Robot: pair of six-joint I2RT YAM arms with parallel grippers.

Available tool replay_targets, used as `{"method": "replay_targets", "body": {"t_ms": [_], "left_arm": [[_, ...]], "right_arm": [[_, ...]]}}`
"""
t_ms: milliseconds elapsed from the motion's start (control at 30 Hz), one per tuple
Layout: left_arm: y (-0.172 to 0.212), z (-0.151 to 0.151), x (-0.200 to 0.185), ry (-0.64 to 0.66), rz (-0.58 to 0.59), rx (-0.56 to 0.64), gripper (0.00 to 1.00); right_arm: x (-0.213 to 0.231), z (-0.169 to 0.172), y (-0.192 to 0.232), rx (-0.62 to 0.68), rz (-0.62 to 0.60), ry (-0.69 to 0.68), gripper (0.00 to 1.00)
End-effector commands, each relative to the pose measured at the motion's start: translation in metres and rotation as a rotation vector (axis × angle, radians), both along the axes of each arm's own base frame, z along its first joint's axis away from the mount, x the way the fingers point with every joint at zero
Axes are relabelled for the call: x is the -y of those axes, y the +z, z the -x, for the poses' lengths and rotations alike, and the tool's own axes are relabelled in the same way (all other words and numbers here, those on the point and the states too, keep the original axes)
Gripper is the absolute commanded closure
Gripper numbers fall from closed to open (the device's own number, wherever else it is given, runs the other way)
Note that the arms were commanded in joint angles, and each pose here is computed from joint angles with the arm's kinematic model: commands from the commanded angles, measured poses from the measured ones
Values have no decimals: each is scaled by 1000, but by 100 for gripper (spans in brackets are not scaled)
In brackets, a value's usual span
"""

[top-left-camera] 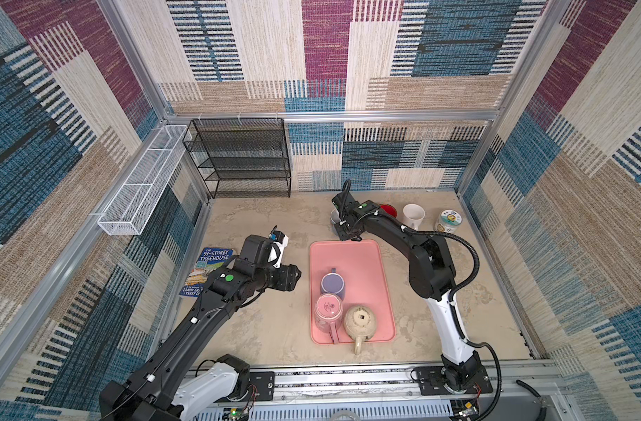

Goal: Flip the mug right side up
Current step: 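Lower the blue dotted mug upright beside the light green mug and open the right gripper, then move both grippers over the upside-down purple mug on the tray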

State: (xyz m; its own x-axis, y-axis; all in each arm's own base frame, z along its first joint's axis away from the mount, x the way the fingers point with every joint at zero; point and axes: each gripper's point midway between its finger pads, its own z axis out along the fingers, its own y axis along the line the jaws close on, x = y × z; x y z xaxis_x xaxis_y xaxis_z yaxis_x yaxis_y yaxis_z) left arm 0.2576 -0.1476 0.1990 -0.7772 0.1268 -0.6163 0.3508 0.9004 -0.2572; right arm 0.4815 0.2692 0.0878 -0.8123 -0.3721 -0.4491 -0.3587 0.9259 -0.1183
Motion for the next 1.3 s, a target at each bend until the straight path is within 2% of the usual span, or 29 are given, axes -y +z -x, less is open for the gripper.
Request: {"method": "replay_targets", "body": {"t_ms": [0, 300, 467, 667, 800, 1267], "left_arm": [[-1, 1, -1, -13, -12, 5, 28], [-6, 1, 6, -41, 4, -30, 28], [-9, 2, 10, -50, 14, -49, 28], [-11, 5, 15, -72, 33, -69, 29], [-15, 10, 22, -94, 16, -77, 29], [-18, 12, 49, -161, -103, -90, 29]], "right_arm": [[-2, -6, 6, 26, -3, -2, 66], [-2, -9, 17, 49, -9, -2, 54], [-4, -5, 37, 92, -63, -1, 52], [4, 18, 49, 125, -108, 12, 50], [0, 40, 62, 149, -205, 35, 48], [28, 112, 44, 128, -304, 38, 43]]}}
